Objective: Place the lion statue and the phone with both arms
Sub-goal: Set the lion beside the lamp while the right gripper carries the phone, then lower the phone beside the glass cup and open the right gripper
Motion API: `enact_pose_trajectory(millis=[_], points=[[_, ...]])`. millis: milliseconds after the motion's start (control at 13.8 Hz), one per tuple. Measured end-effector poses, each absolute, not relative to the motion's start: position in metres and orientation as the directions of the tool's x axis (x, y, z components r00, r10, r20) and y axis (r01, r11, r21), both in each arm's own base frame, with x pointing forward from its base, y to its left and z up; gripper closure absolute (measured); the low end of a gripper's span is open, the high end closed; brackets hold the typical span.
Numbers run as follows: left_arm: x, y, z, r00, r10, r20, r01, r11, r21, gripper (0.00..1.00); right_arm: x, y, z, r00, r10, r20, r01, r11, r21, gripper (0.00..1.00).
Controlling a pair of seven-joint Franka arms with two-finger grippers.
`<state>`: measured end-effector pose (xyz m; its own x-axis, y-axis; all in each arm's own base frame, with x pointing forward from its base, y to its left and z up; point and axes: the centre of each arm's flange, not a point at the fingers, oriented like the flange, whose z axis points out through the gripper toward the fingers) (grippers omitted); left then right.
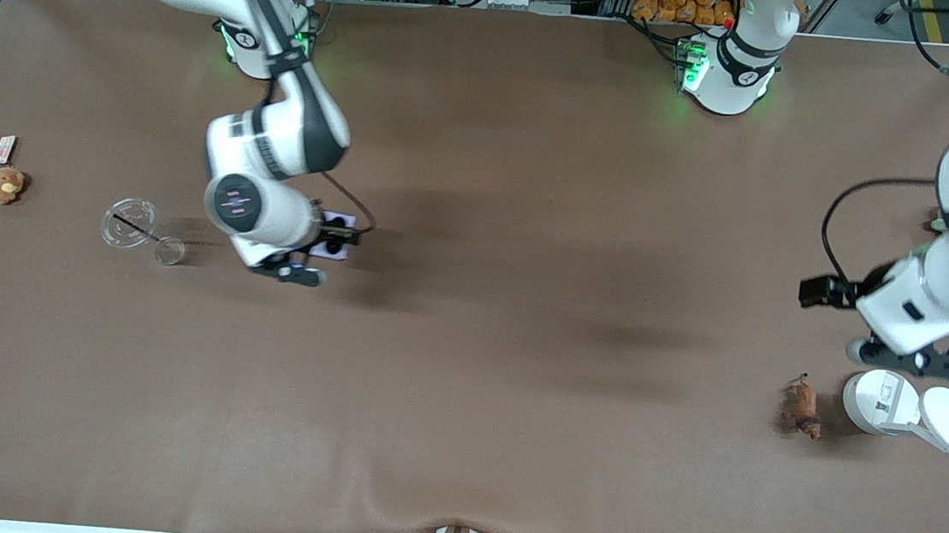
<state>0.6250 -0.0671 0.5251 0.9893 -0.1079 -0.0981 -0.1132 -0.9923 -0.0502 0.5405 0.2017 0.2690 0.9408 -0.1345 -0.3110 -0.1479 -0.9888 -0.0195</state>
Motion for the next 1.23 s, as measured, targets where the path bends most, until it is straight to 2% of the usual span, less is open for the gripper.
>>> enact_pose_trajectory(millis=[579, 868, 1230], points=[[0.546, -0.087, 0.608, 0.994, -0.057, -0.095, -0.061, -0.997, -0.036, 0.0, 0.528, 0.073, 0.222, 0.945, -0.055, -0.322, -0.084, -0.993, -0.078, 0.16], [0.538, -0.082, 0.619, 0.986, -0.14, -0.094, -0.145, -0.988, -0.053, 0.0, 0.53, 0.024, 0.216, 0.956, -0.065, -0.286, -0.089, -0.993, -0.072, 0.16], [0.538, -0.067, 0.624, 0.977, -0.193, -0.093, -0.199, -0.978, -0.068, 0.0, 0.531, 0.005, 0.192, 0.966, -0.091, -0.244, -0.105, -0.993, -0.047, 0.16]])
